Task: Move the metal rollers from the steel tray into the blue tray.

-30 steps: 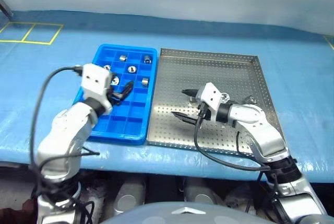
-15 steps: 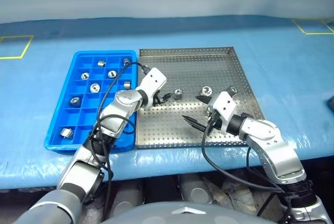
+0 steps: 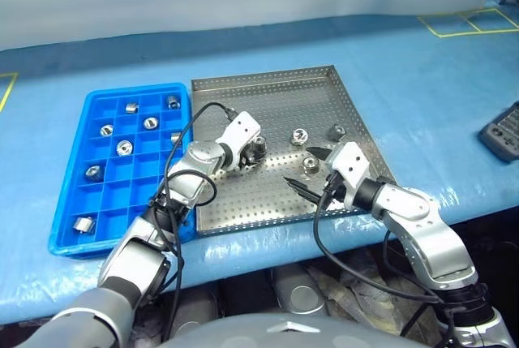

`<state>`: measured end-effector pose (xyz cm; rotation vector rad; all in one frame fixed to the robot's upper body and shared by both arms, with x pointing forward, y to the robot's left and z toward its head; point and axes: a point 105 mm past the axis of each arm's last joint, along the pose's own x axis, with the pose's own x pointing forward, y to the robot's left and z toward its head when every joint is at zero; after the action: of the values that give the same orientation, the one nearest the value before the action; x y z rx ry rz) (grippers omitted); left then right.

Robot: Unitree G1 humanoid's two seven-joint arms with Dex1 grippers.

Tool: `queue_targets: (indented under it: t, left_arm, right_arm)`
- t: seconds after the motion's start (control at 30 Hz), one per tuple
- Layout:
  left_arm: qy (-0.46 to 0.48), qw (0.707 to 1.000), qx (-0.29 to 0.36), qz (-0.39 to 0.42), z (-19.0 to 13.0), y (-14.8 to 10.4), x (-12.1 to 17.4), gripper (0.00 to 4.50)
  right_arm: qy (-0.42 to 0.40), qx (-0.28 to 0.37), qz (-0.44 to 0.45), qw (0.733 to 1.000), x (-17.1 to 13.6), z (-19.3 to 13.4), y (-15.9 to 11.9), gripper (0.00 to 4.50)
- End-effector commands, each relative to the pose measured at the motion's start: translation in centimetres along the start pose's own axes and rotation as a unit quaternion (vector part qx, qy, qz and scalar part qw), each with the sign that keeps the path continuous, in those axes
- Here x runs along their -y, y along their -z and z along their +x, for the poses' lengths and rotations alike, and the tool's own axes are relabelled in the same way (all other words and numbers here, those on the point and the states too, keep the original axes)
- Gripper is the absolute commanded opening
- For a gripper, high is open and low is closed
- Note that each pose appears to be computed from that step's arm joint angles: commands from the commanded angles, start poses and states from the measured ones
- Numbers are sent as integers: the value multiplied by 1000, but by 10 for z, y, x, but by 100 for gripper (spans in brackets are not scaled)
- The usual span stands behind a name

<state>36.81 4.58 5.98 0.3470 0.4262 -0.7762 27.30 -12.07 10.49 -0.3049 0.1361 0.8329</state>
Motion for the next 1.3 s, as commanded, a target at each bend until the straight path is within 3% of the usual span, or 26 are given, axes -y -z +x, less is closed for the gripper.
queue_targets:
  t: [0.03, 0.87, 1.03, 1.3]
  left_arm:
    - [-11, 1000, 14, 10, 1, -9, -3, 328]
    - [-37, 997, 37, -49, 9, -15, -12, 328]
    - [-24, 998, 36, -48, 9, -15, -9, 185]
    - [-28, 998, 35, -49, 8, -13, -11, 185]
  right_arm:
    - [4, 22, -12, 1000, 1, -1, -12, 450]
    - [-7, 28, -11, 1000, -5, 5, -14, 450]
    - [-8, 29, -11, 999, -5, 6, -14, 450]
    - [-7, 30, -11, 999, -5, 6, -14, 450]
